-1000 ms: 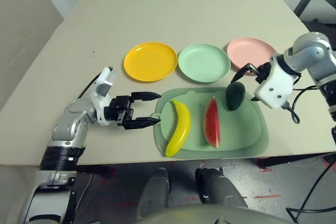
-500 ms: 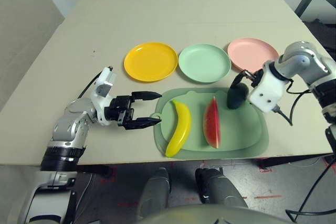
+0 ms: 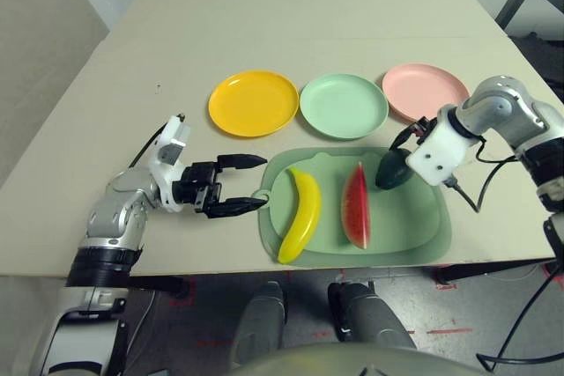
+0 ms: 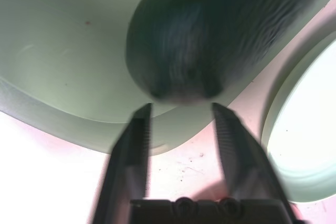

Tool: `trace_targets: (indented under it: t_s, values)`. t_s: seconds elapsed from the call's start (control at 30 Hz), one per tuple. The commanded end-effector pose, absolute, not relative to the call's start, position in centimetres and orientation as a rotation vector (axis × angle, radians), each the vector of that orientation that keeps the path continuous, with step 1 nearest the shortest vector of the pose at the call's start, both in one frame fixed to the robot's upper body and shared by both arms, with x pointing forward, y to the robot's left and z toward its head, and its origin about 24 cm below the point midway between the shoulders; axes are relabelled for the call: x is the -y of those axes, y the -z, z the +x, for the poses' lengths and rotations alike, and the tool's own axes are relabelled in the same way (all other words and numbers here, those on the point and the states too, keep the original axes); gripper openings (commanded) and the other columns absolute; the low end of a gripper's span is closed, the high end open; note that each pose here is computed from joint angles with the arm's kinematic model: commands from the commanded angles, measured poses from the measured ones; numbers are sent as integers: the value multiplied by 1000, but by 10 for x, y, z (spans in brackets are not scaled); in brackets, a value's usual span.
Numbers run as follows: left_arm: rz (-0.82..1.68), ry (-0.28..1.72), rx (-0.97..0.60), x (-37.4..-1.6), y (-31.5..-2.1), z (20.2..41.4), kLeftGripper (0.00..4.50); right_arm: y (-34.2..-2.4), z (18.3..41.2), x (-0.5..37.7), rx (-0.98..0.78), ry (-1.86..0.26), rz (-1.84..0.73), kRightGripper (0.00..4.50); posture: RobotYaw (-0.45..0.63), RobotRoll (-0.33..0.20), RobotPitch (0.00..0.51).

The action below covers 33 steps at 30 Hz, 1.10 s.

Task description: Place the fruits into color-matched plates.

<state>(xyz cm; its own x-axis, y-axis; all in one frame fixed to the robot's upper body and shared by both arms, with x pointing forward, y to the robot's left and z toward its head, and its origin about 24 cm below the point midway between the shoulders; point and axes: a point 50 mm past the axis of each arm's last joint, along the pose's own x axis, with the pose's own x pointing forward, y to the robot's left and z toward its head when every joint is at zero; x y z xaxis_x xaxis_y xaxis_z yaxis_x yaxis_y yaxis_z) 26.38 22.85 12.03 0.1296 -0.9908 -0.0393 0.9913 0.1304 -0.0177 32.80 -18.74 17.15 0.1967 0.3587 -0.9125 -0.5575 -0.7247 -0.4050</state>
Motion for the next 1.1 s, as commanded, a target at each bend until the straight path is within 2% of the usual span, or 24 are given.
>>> trace_targets:
  t_s: [0.03,0.1,0.27,0.37,0.7,0.97,1.1]
  values:
    - [23,1445,-52,-228,-117,265,4500,-173,325,191,-194,-1615,-1746,819,-23,0,130]
    - [24,1448,-50,-228,-117,266,4500,-174,325,191,-197,-1613,-1746,13,-24,0,129]
    - [26,1454,-53,-226,-115,265,4500,-175,325,191,-202,-1607,-1745,69,-25,0,127]
    - [28,1454,-56,-227,-114,265,4500,-178,326,192,-206,-1598,-1754,633,-26,0,127]
    - [38,1456,-60,-227,-115,267,4500,-202,332,181,-142,-1571,-1791,4361,-33,0,128]
    - [38,1457,-60,-227,-115,268,4500,-216,320,158,-9,-1646,-1829,4439,-34,0,128]
    - [41,1458,-60,-226,-115,268,4500,-225,317,140,-10,-1614,-1633,4439,-29,0,130]
